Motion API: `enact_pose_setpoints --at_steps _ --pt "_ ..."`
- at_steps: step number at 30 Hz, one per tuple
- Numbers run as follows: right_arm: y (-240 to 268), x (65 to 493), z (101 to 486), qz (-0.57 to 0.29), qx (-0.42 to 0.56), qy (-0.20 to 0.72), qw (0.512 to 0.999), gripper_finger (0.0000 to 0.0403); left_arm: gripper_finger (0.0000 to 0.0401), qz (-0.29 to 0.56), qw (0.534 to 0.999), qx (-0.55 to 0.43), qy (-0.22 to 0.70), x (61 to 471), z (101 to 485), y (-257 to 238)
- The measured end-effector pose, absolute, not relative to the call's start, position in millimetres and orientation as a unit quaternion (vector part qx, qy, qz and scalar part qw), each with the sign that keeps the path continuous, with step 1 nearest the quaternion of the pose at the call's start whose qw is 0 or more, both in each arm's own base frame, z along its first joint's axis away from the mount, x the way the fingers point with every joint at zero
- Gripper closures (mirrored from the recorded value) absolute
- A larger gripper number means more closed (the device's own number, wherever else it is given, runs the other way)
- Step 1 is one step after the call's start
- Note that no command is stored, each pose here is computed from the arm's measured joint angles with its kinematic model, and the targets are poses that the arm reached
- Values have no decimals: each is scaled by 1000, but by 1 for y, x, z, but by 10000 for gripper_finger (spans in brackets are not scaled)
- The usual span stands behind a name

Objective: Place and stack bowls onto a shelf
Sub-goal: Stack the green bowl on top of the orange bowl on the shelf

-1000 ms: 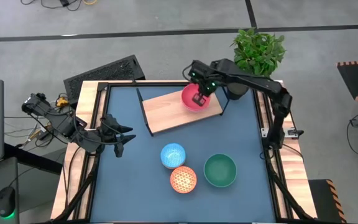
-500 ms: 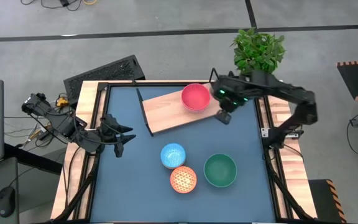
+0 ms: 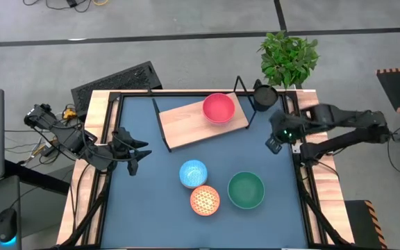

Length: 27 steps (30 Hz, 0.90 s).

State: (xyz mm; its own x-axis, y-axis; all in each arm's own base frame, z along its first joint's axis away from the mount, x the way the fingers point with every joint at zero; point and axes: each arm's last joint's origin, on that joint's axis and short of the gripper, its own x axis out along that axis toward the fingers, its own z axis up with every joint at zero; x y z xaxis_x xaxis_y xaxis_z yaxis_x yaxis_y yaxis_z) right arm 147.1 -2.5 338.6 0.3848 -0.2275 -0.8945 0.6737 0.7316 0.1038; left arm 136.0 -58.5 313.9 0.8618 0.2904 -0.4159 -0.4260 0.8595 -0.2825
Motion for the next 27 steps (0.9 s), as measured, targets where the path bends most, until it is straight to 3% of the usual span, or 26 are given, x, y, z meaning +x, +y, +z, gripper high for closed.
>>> enact_pose_setpoints --at_steps 6,11,15,23,27 --pt "15 161 305 -196 275 429 838 359 239 189 947 -185 183 136 314 -59" --pt "29 167 275 -178 241 480 825 343 239 192 947 -184 181 136 314 -58" --pt "36 175 256 -181 231 509 809 299 239 192 947 -184 180 136 314 -58" --pt "54 197 236 -147 225 536 800 164 239 199 947 -181 176 136 314 -58" --pt "63 204 226 -140 211 549 796 139 239 202 947 -179 174 136 314 -58"
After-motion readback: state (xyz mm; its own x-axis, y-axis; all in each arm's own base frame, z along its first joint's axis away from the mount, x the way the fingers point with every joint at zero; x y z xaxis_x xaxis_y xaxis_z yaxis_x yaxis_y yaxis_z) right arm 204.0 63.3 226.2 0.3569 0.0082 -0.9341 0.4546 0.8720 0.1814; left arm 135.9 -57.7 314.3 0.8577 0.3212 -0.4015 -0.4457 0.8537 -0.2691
